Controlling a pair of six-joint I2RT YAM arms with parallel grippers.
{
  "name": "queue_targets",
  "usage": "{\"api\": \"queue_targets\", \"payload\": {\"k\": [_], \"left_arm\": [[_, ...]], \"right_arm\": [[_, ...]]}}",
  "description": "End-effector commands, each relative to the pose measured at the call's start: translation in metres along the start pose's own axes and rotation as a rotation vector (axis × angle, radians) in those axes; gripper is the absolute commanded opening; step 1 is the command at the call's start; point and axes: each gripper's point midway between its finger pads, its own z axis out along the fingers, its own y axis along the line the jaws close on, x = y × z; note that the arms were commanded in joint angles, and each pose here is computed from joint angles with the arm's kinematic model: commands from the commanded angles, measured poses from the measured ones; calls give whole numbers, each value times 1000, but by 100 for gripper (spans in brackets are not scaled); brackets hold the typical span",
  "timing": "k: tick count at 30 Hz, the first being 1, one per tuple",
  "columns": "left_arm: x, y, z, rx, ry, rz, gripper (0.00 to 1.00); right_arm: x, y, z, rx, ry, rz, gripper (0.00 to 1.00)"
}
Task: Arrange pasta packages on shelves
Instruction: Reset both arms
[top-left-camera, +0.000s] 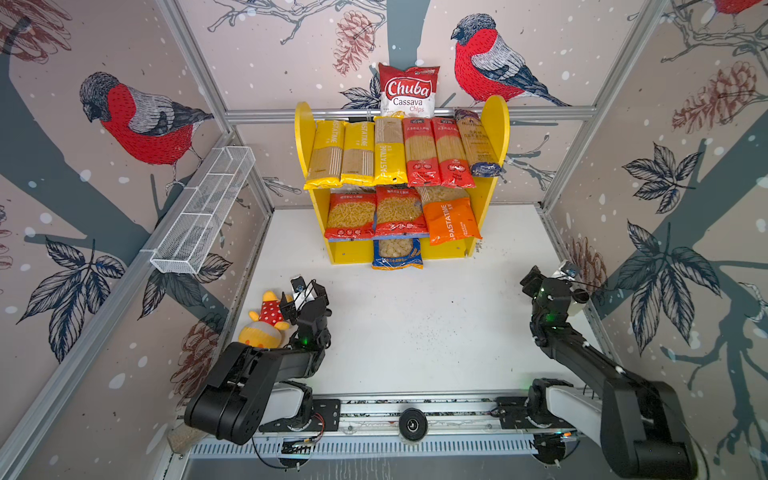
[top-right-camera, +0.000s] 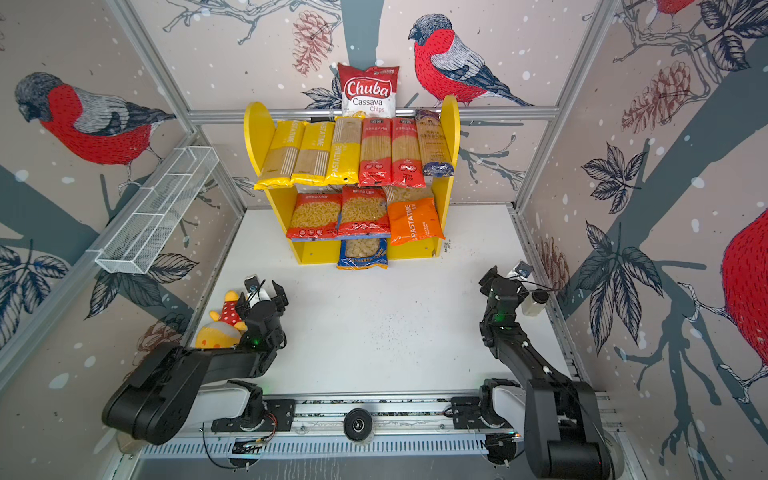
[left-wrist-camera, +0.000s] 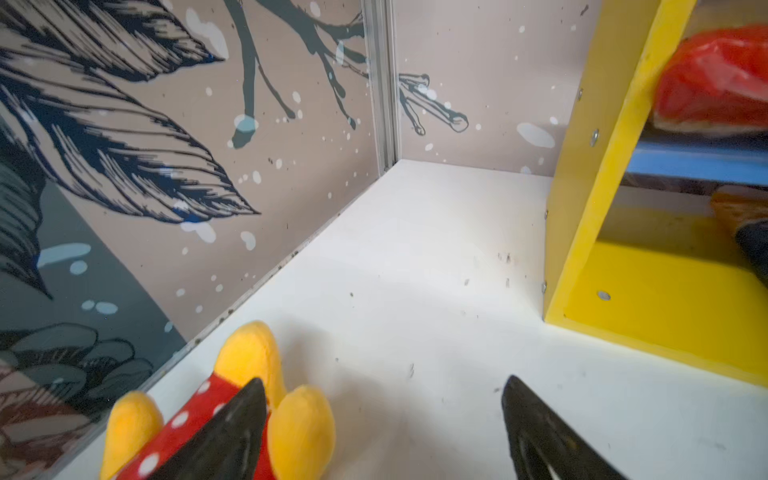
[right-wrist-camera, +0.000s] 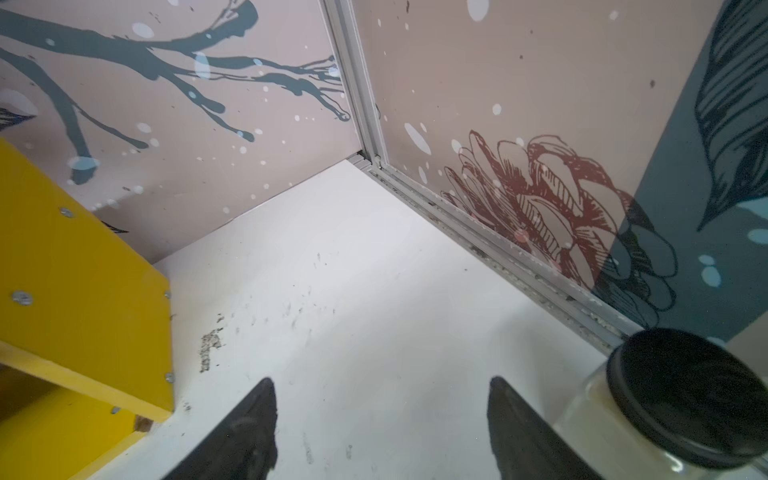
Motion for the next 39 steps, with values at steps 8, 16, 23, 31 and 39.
{"api": "queue_targets", "payload": {"k": [8,16,23,31,39], "left_arm": [[-24,-12,-1,188,-163,17,93],[-4,-12,38,169,-66,-19,99],[-4,-5,37,153,-70,-41,99],[-4,-11,38,179,-66,-24,99],[-7,-21,30,227,-94,10,99]], "right_arm": [[-13,4,2,-57,-187,-40,80],[0,25,10,-149,-202,-110,100],[8,22,18,-99,-133,-112,100],[7,22,17,-97,-142,-112,100],[7,22,17,-97,-144,-113,100]]}}
